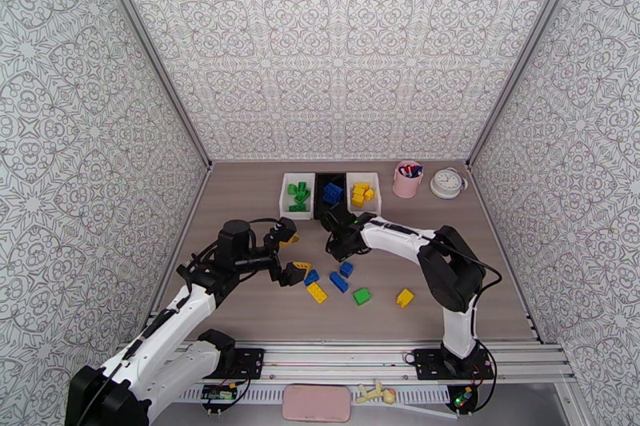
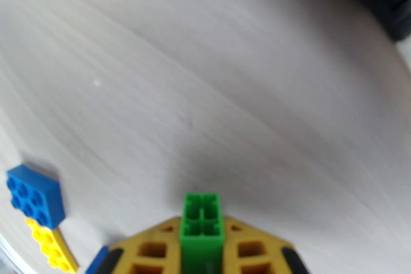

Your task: Sort the legos into containers by color

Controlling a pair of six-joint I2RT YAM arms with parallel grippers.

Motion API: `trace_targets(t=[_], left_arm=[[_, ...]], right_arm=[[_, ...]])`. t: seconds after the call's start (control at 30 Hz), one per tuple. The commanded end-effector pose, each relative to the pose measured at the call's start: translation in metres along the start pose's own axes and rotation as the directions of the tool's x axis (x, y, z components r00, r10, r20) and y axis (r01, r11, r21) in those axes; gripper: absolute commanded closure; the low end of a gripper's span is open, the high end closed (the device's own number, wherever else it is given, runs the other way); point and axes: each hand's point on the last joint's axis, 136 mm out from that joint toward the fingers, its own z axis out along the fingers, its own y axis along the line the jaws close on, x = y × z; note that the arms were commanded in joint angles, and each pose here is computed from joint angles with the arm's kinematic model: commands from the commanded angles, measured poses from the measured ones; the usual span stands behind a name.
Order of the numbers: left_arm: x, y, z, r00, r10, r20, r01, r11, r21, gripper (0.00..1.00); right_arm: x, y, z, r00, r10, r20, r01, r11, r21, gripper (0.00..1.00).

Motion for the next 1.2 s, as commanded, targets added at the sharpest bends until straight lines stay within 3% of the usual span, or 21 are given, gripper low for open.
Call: trace_targets(t=[0.0,0.33,0.73,1.0,1.17], left_arm=[[0.001,0.006,-0.001,1.000,0.017,-0.007,-0.017,1.000,-0.025,0.00],[0.005,0.012,-0.003,1.000,0.021,-0.022,-0.022,0.998,-0.064,0.00],[0.008,0.016,-0.004,0.999,0.019,-0.029,-0.022,0.997,-0.076,0.00],[0.007,0.018,-0.006,0.999,0.025,-0.025,-0.027,0.996,-0.084,0.00],[0.006,0.019,-0.007,0.999,0.027,-0.022,-0.029,0.996,-0.085,0.00]], right_arm=[[-0.039,0.003,-0.027,0.988,0.020,0.150,-0.019,1.000,-0.010,0.90],[-0.115,0.009,-0.055,0.912,0.064,0.404,-0.052,0.998,-0.042,0.90],[-0.225,-0.014,-0.051,0.774,0.069,0.629,-0.055,0.998,-0.042,0.91],[-0.269,-0.022,-0.017,0.720,0.074,0.690,-0.066,0.997,-0.038,0.89],[-0.282,-0.022,0.010,0.730,0.084,0.678,-0.073,0.996,-0.044,0.88]])
